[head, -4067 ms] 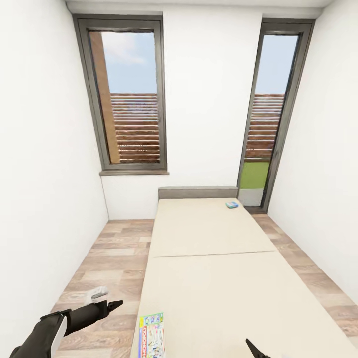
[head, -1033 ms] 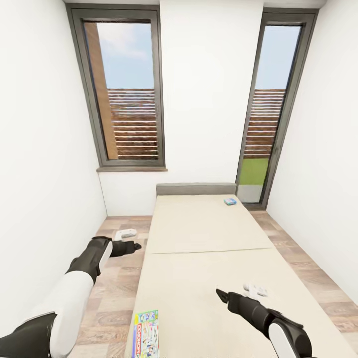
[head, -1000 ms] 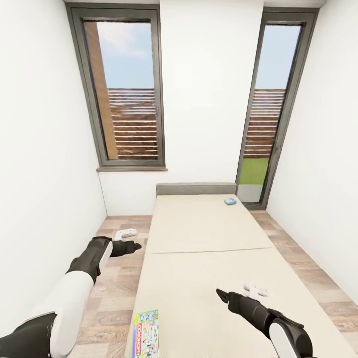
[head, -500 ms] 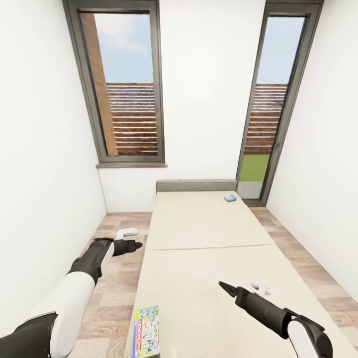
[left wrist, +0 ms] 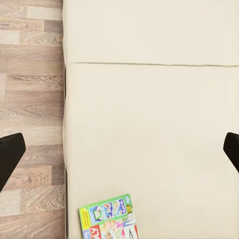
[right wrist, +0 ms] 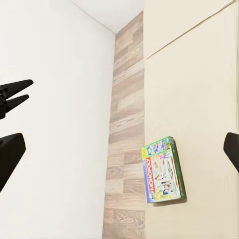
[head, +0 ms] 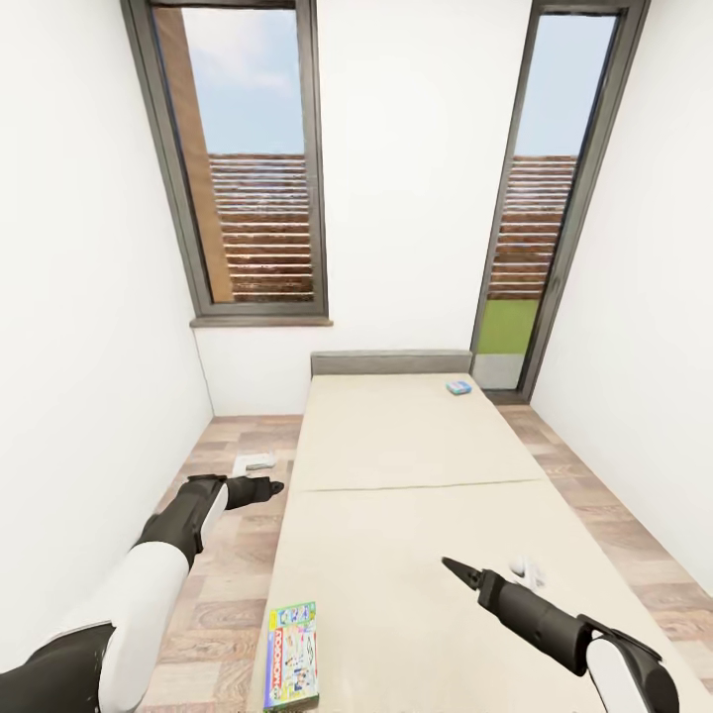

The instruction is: Put all the toys in the child's room - the three board games (two on the bed and one on the table), the two jigsaw puzzles on the table, and the tennis ball on the table - inside the toy box on the table in the child's room.

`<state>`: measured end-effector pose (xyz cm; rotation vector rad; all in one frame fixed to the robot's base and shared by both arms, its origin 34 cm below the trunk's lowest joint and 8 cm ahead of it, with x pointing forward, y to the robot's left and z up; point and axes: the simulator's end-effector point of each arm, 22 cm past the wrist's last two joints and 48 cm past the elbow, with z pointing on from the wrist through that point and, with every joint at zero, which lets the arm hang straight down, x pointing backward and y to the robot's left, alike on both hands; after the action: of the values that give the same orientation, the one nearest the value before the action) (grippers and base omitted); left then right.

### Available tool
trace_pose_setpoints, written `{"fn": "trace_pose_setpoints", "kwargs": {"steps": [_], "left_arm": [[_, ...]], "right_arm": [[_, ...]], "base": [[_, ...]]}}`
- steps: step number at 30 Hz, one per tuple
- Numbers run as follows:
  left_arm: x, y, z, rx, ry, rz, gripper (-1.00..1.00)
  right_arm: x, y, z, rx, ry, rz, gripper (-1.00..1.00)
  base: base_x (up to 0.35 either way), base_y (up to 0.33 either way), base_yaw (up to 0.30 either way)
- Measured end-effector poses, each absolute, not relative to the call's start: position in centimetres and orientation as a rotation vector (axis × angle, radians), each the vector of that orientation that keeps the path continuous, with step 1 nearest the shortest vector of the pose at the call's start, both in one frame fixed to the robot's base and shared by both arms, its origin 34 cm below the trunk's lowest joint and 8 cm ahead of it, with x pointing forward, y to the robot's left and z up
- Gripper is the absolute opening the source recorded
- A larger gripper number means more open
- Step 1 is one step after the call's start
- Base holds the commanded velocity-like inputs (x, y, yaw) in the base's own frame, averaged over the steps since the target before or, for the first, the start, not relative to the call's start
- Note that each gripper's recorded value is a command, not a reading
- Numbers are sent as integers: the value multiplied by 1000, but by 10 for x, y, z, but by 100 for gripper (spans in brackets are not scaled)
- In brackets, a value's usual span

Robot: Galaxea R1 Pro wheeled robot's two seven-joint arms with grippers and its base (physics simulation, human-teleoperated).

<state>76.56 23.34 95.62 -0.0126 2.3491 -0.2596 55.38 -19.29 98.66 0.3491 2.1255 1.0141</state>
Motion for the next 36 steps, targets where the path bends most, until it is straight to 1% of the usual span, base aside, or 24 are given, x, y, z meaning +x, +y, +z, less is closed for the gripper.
{"fn": "trace_pose_setpoints", "kwargs": {"steps": [8,36], "left_arm": [[769,234,951,-9,2337,-257,100],[763,233,919,-19,2393,-263,100]], "right_arm": [[556,-205,982,388,2124,1000,100],[555,-209,961,421,2162,992,100]], "base": [[0,0,0],[0,0,0]]}}
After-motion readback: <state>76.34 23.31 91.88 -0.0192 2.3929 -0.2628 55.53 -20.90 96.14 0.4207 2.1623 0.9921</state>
